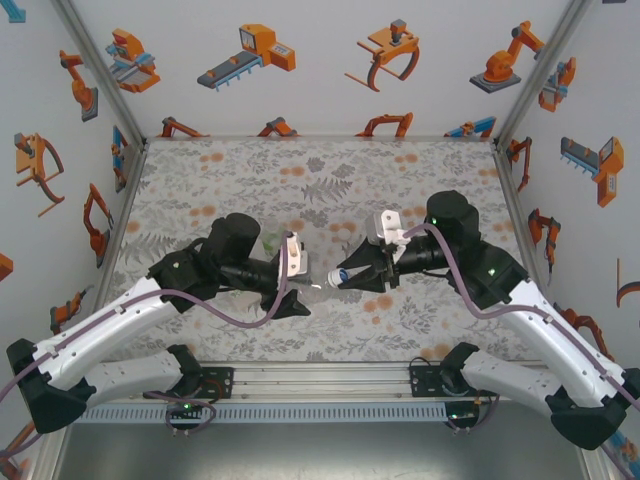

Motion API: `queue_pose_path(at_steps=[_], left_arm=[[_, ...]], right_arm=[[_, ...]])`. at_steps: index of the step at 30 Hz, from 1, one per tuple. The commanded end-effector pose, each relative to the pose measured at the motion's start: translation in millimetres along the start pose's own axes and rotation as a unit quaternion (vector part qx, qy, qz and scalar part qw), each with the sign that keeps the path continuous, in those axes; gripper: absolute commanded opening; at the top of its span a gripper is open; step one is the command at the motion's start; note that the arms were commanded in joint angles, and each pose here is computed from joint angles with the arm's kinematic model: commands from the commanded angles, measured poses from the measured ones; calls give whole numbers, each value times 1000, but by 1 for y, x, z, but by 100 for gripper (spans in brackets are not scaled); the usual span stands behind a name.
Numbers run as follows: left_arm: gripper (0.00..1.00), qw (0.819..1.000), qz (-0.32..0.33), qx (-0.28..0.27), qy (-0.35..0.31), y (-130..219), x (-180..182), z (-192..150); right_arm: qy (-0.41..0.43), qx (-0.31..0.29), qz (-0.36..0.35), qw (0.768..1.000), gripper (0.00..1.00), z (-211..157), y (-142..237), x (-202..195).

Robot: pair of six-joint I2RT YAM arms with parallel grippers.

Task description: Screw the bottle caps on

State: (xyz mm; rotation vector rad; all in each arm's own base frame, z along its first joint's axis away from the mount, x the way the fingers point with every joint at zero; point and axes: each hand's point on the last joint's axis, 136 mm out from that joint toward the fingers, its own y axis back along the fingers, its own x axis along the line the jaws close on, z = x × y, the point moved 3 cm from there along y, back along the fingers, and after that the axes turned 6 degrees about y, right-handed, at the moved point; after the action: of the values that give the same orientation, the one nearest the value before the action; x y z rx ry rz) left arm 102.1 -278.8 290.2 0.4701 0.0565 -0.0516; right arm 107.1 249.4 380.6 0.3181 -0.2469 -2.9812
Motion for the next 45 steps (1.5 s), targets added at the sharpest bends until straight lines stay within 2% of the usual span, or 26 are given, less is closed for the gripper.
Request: queue_pose_path(at_steps=[1,6,8,10,12,14,17,18,20,21,23,26,28,32,35,39,41,42,45], left_arm=[[0,1000,-12,-8,-7,3,-5,5],[0,1000,25,-7,-7,5,4,5],[0,999,48,-5,-7,5,10,2],[0,997,74,-3,-7,5,18,0],[0,995,95,-1,-4,5,24,-2],[0,993,114,1,-2,5,30,-3],[0,991,137,0,0,4,38,-2],[0,990,144,1,0,3,41,-2],[0,988,157,2,1,2,47,-1],[0,987,160,4,2,2,49,-1],[0,986,166,6,3,-1,52,-1],[0,986,167,7,5,-4,55,0],[0,987,163,7,6,-6,55,0],[0,988,153,5,5,-7,53,1],[0,989,147,7,2,-6,50,-1],[0,990,139,11,-3,-5,46,-3],[0,991,130,10,-4,-5,43,-3],[0,992,127,8,-5,-4,41,-3],[0,994,107,2,-6,-3,34,-2]], right_arm=[[21,-12,6,1000,22,9,3,6],[-48,-8,-24,998,1,5,1,-5],[-115,-12,-59,992,0,-1,-1,-16],[-199,-21,-104,974,0,-9,-1,-29],[-287,-34,-155,945,0,-19,3,-42],[-375,-41,-204,903,0,-32,8,-51],[-501,-31,-264,824,0,-55,17,-58],[-539,-20,-282,793,0,-63,19,-58],[-631,11,-319,707,0,-86,24,-55],[-662,21,-320,677,0,-92,22,-53],[-714,23,-293,635,0,-101,10,-51],[-757,-9,-249,604,0,-105,-6,-53],[-758,-20,-256,600,0,-106,-5,-56],[-732,-18,-283,620,0,-102,3,-59],[-721,-11,-281,634,18,-99,3,-59],[-670,-4,-285,686,37,-90,7,-62],[-639,-6,-289,713,50,-81,11,-64],[-626,-7,-290,724,54,-78,13,-65],[-561,-10,-285,777,60,-60,18,-66]])
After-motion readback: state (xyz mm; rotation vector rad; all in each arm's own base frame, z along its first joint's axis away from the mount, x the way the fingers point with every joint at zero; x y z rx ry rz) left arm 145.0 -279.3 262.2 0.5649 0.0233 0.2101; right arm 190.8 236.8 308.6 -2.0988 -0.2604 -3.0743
